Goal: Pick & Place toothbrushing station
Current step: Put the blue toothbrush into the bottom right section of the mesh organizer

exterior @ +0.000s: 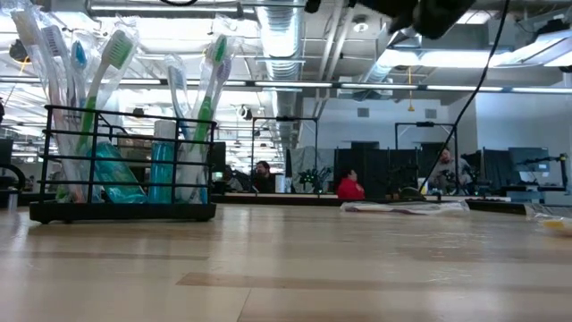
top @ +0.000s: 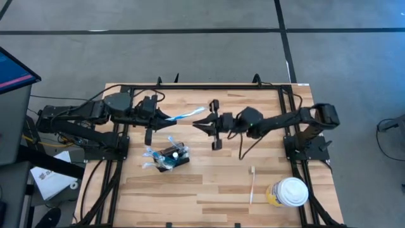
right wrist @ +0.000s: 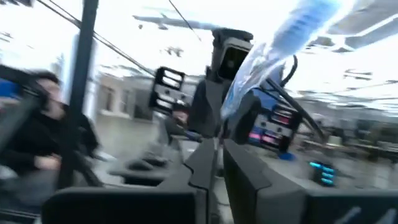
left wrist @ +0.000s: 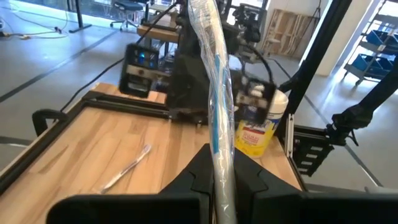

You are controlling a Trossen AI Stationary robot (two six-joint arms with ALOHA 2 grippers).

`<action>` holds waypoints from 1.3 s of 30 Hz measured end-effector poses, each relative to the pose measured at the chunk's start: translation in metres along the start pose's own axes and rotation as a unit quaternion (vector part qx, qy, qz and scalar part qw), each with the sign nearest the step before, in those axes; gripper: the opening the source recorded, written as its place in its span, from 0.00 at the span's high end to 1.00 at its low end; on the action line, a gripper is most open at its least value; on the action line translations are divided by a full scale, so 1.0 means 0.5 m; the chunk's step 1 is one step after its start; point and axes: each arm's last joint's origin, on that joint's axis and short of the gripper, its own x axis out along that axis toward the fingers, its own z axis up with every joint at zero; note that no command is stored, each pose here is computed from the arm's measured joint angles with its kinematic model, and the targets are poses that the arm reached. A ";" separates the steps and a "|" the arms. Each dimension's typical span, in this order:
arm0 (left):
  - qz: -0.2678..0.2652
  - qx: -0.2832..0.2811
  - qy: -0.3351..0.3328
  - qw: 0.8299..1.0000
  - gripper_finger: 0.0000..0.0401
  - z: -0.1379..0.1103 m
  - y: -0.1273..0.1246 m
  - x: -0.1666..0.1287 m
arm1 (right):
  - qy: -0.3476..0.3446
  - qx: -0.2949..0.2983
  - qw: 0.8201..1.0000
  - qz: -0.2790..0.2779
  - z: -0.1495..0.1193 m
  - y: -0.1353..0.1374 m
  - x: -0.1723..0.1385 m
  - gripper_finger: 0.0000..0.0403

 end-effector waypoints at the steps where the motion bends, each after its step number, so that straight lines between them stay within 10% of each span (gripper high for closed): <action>1: 0.000 0.000 0.001 1.000 0.98 0.000 0.000 0.000 | -0.010 0.011 1.000 0.015 0.002 -0.011 -0.002 0.92; 8: -0.002 0.020 -0.014 1.000 0.98 0.005 -0.001 0.006 | -0.041 0.034 0.994 0.097 0.014 -0.054 -0.012 0.81; 24: 0.010 0.035 -0.020 0.999 0.97 0.003 0.000 0.042 | -0.063 0.027 0.996 0.052 0.033 -0.062 0.000 0.44; 39: 0.033 0.056 -0.009 0.998 0.97 -0.009 0.003 0.083 | -0.072 0.031 0.995 0.057 0.043 -0.056 0.006 0.64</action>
